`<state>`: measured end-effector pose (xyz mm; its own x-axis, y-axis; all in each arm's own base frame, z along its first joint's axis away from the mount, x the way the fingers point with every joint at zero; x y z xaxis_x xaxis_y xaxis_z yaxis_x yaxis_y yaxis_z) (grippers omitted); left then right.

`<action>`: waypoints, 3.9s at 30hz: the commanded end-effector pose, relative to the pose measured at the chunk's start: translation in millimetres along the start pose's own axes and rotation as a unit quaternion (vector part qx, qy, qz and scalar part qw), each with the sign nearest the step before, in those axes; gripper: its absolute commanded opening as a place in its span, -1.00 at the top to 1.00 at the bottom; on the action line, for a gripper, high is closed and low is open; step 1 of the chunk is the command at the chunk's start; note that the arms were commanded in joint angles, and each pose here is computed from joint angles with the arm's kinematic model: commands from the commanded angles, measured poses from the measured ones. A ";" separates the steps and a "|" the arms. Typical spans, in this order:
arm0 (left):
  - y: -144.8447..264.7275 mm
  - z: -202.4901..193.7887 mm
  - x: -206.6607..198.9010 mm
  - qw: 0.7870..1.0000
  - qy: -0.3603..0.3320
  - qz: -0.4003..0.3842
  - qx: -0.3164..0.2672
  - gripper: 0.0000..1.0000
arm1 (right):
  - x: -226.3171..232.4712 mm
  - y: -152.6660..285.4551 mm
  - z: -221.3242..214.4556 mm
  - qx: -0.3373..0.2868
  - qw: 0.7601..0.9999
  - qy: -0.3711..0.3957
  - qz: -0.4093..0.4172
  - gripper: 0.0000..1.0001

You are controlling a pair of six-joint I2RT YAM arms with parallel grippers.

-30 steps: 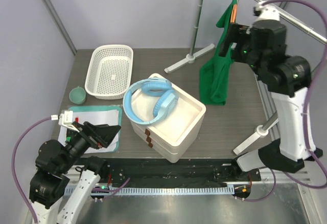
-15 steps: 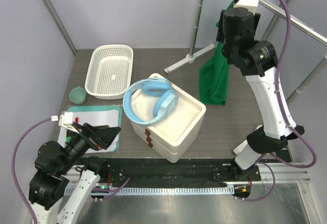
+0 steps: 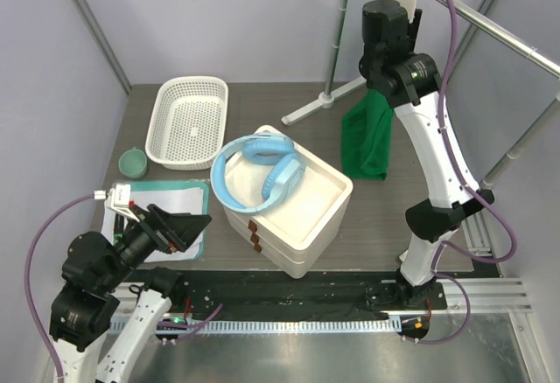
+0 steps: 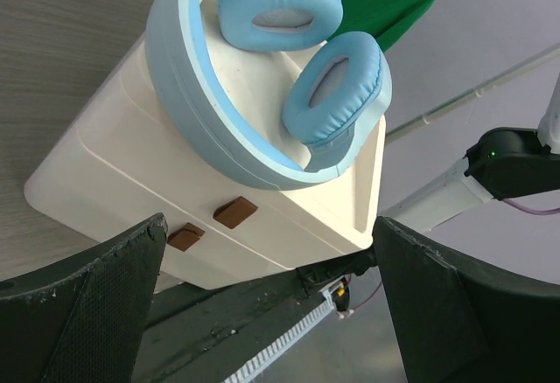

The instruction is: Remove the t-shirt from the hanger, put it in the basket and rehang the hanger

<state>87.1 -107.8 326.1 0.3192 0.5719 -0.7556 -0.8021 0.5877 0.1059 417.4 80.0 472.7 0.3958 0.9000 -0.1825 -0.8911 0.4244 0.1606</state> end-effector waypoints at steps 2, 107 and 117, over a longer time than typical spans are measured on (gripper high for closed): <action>1.5 0.1 -21.5 0.998 0.035 -0.041 0.019 -1.00 | -29.4 -7.1 24.2 -0.032 0.998 -0.054 -0.022 -0.06; -280.2 9.9 -236.0 0.965 -0.222 -0.092 0.106 -0.14 | -92.8 188.6 -86.5 -0.024 0.926 -0.139 0.350 0.98; -321.6 -35.0 -233.4 0.965 -0.209 -0.097 0.124 -0.21 | -114.1 214.1 -77.9 -0.037 0.923 -0.136 0.357 0.98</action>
<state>253.0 -435.2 439.1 0.6494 0.6047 -0.4611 -0.5693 0.7886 0.2325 175.7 59.0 423.1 -0.2236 0.9574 0.1826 -0.9520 -0.2547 0.1697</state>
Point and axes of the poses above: each gripper's point midway between its finger pads, its own y axis back along the fingers, its own x axis along the line the jaws close on, z = x × y, the point moved 2 cm from there along y, back along the fingers, and after that the axes turned 3 degrees about y, right-handed, at the moved point
